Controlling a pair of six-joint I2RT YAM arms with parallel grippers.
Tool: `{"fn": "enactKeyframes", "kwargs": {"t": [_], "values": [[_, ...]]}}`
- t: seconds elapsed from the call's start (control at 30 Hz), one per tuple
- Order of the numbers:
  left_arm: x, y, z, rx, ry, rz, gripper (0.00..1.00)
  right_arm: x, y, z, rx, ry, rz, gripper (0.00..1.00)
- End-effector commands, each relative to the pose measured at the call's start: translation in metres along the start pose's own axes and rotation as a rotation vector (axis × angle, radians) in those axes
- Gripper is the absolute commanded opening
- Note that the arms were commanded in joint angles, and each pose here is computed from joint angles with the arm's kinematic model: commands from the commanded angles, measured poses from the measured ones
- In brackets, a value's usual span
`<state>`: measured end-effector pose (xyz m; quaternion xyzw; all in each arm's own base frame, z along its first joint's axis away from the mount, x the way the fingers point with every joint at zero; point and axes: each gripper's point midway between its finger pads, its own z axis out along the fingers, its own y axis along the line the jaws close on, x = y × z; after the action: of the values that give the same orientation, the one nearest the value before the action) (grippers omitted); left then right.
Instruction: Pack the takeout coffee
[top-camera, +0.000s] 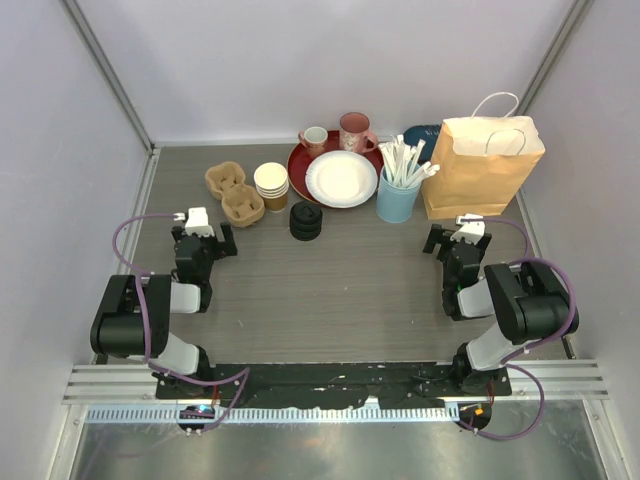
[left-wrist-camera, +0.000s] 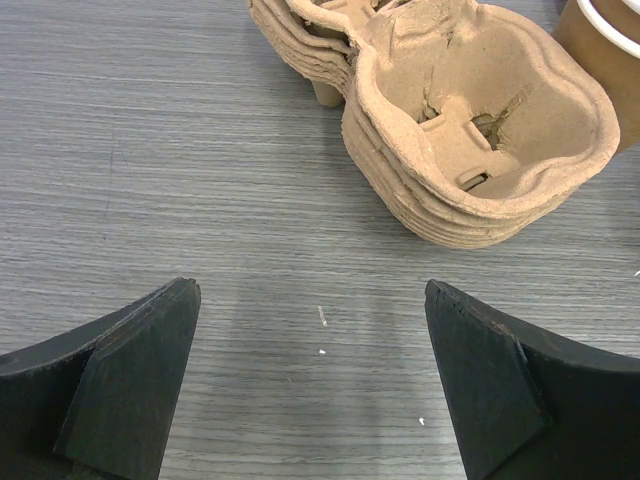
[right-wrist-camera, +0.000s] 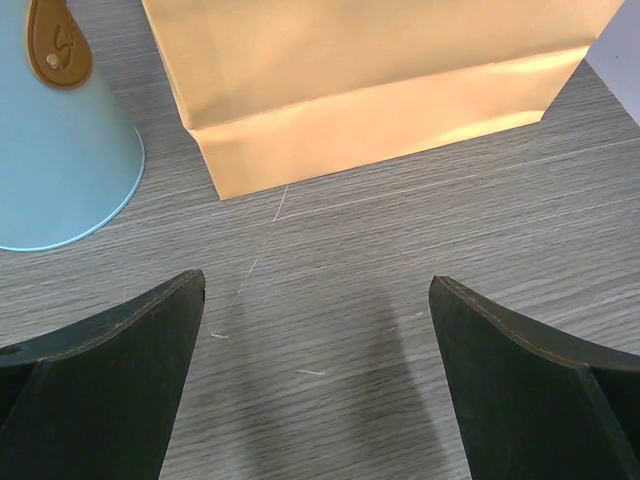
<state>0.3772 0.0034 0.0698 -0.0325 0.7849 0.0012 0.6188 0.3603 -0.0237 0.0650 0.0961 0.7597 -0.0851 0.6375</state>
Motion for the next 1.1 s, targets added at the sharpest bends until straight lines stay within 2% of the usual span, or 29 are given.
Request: {"fn": "enactKeyframes", "kwargs": {"t": [0.0,0.17,0.2,0.27,0.33,0.37,0.4,0.43,0.47,0.5,0.57,0.6,0.63,0.67,0.73,0.77,0.8,0.87,0.9,0.97,1.0,1.03,1.07], "values": [[-0.022,-0.002,0.005,0.007,-0.071,-0.002,1.0,-0.031,-0.006,0.003,0.04,-0.102,0.049,1.0],[-0.022,-0.002,0.005,0.007,-0.069,0.0,1.0,-0.054,-0.007,-0.01,0.023,-0.151,0.063,0.96],[-0.022,-0.002,0.005,0.007,-0.069,0.0,1.0,-0.051,-0.009,-0.011,0.033,-0.129,0.061,0.96],[-0.022,-0.003,0.005,0.013,-0.07,0.003,1.0,-0.074,-0.015,-0.017,0.063,-0.176,0.093,0.95],[-0.025,-0.007,0.004,0.037,-0.067,0.018,1.0,-0.08,-0.015,-0.019,0.074,-0.15,0.157,0.95],[-0.04,-0.016,0.009,0.081,-0.074,0.021,1.0,-0.095,-0.012,-0.024,0.051,-0.174,0.181,0.95],[-0.03,-0.02,0.004,0.113,0.037,0.043,1.0,-0.087,-0.008,-0.025,0.034,-0.118,0.191,0.94],[-0.037,-0.026,0.005,0.144,0.066,0.053,1.0,-0.101,0.001,-0.025,-0.011,-0.126,0.208,0.93],[-0.069,-0.035,0.014,0.183,0.04,0.047,1.0,-0.107,0.006,-0.028,-0.033,-0.125,0.222,0.91],[-0.062,-0.038,0.011,0.196,0.119,0.03,1.0,-0.11,0.009,-0.033,-0.055,-0.107,0.224,0.87],[-0.094,-0.05,0.013,0.253,0.101,0.023,0.98,-0.126,0.018,-0.038,-0.114,-0.118,0.237,0.86],[-0.093,-0.058,0.007,0.303,0.139,0.01,0.97,-0.131,0.019,-0.044,-0.127,-0.116,0.244,0.86],[-0.104,-0.068,0.002,0.355,0.134,0.003,0.92,-0.139,0.02,-0.047,-0.138,-0.129,0.257,0.86],[-0.13,-0.078,0.0,0.41,0.1,0.004,0.89,-0.143,0.023,-0.05,-0.16,-0.13,0.258,0.86],[-0.135,-0.108,-0.014,0.577,0.174,-0.032,0.83,-0.153,0.025,-0.057,-0.178,-0.133,0.269,0.86],[-0.161,-0.116,-0.012,0.6,0.152,-0.029,0.82,-0.157,0.029,-0.06,-0.198,-0.131,0.269,0.86],[-0.155,-0.123,-0.014,0.595,0.223,-0.036,0.78,-0.16,0.031,-0.062,-0.209,-0.121,0.264,0.85],[-0.173,-0.133,0.008,0.516,0.254,0.01,0.74,-0.163,0.033,-0.063,-0.219,-0.111,0.25,0.85],[-0.164,-0.131,0.01,0.479,0.334,0.014,0.69,-0.166,0.035,-0.064,-0.231,-0.101,0.245,0.84],[-0.175,-0.132,0.038,0.41,0.364,0.026,0.65,-0.164,0.038,-0.063,-0.238,-0.081,0.23,0.83],[-0.165,-0.129,0.043,0.384,0.425,0.03,0.62,-0.164,0.039,-0.064,-0.249,-0.071,0.224,0.83],[-0.185,-0.126,0.053,0.342,0.394,0.045,0.62,-0.163,0.04,-0.064,-0.255,-0.07,0.221,0.83],[-0.167,-0.127,0.068,0.328,0.445,0.058,0.61,-0.163,0.041,-0.065,-0.259,-0.072,0.219,0.83]]}}
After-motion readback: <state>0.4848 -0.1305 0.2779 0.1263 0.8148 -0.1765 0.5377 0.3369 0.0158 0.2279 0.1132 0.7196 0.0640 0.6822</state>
